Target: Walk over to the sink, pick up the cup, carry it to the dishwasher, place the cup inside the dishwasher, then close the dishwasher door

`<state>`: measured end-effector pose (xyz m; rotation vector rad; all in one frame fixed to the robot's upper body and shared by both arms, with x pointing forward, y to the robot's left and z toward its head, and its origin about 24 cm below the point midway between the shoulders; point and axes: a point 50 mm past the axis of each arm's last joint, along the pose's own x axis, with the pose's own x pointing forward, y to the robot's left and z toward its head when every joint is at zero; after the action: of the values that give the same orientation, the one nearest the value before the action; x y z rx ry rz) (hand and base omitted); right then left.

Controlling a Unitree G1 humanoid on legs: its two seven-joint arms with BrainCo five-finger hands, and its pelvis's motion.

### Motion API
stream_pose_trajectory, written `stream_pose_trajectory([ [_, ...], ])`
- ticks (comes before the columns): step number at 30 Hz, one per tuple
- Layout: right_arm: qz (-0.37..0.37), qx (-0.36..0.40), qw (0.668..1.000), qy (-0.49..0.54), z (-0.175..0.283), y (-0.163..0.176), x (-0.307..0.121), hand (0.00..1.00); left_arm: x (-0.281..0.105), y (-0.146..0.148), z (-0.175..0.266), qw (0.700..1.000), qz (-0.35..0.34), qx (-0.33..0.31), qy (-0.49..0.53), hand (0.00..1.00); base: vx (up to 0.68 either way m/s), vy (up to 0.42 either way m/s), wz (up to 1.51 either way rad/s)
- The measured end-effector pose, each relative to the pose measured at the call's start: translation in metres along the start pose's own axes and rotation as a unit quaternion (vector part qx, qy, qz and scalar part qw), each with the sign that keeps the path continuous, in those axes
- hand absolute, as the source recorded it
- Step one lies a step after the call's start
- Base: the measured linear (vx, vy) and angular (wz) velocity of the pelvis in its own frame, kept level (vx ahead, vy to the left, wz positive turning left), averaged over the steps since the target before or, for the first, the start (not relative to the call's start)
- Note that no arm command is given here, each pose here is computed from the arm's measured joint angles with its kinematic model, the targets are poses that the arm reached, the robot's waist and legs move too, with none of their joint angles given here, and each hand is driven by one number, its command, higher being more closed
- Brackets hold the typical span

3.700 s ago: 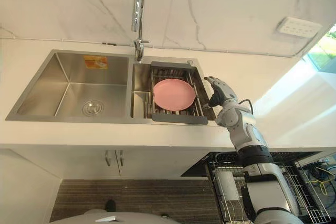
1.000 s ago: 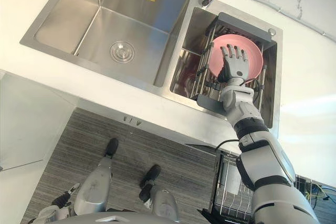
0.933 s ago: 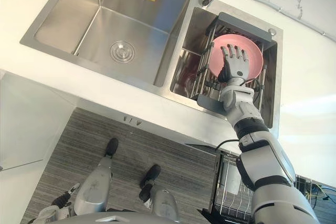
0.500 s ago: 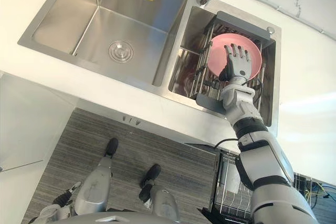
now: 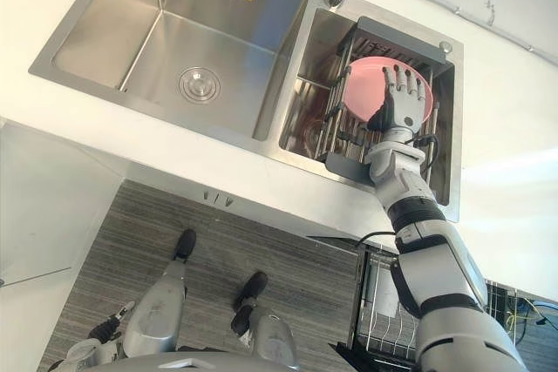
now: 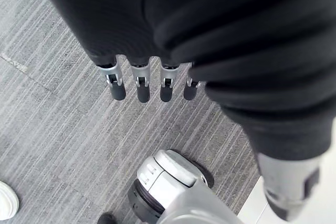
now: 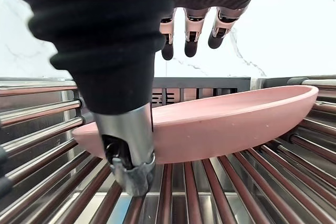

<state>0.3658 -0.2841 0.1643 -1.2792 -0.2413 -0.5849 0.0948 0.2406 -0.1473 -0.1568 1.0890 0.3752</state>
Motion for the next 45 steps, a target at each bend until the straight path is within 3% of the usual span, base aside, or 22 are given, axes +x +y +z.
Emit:
stream_pose_trajectory([
  [10,-0.022,0.012,1.0,-0.012,0.006,-0.002,-0.001,1.0,0.0,0.0,0.003,1.0,0.0,-0.004,-0.006,0.0,0.0,-0.006,0.0],
  [13,-0.087,0.024,0.996,0.008,0.001,-0.017,0.004,1.0,0.0,0.0,0.003,1.0,0.001,-0.006,-0.006,0.0,0.0,-0.011,0.0],
  [25,-0.134,0.006,0.991,-0.016,0.0,-0.051,0.024,1.0,-0.001,0.01,0.008,1.0,0.014,-0.01,-0.018,0.0,0.02,-0.022,0.0],
  [45,-0.096,0.002,0.994,-0.046,0.003,-0.042,0.019,1.0,-0.001,0.012,0.006,1.0,0.018,0.013,-0.005,0.0,0.0,-0.01,-0.01],
])
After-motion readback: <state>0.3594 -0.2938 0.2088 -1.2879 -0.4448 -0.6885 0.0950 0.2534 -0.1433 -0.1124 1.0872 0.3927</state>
